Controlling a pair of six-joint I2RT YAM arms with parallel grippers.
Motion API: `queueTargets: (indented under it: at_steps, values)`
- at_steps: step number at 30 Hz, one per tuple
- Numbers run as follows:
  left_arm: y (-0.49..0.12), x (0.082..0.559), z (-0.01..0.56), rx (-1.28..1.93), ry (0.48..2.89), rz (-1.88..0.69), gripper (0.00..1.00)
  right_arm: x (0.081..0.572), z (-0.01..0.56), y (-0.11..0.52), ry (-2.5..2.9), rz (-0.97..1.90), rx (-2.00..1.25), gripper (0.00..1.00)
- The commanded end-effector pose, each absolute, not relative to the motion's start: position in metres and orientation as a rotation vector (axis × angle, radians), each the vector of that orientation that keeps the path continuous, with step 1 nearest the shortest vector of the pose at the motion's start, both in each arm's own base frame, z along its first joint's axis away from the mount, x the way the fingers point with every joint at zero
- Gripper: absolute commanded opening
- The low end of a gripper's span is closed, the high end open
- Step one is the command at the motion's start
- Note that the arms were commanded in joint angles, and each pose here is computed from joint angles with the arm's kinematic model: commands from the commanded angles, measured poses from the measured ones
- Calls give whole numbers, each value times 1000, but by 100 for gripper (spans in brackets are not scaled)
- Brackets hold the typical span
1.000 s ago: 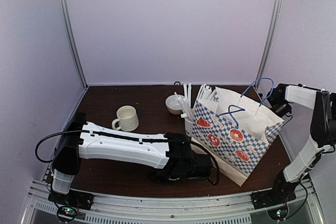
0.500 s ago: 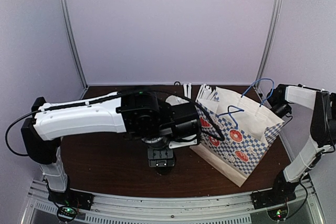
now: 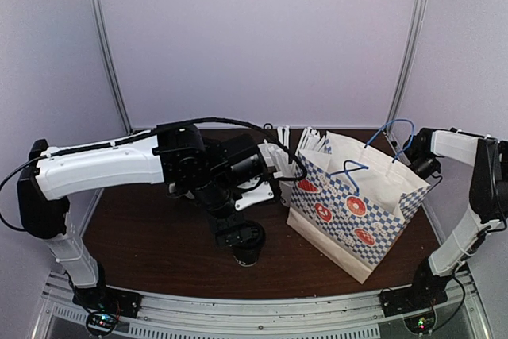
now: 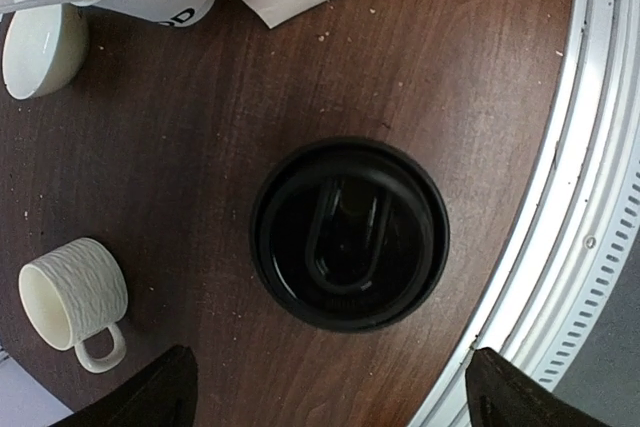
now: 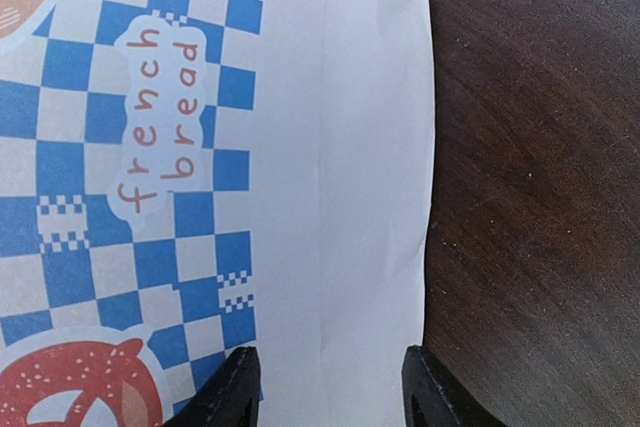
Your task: Pack the takeout coffee
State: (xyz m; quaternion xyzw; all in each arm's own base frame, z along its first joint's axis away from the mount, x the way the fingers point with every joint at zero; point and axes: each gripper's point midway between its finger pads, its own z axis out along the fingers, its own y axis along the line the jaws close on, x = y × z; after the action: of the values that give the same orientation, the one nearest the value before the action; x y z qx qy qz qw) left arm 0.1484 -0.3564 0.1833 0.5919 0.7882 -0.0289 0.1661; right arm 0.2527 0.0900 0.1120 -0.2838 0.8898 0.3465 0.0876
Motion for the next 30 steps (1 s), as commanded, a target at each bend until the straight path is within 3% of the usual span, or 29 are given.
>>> queueTargets:
  at_steps: [1,17,30]
  values:
    - [-376,149,188,1658,2212,-232,98,248,115,91,2636,1029,-861,53]
    - [-376,161,149,1778,2183,-89,96,250,112,92,2644,1056,-846,53]
    - [-371,162,131,1820,2225,-95,89,250,110,92,2647,1053,-847,53]
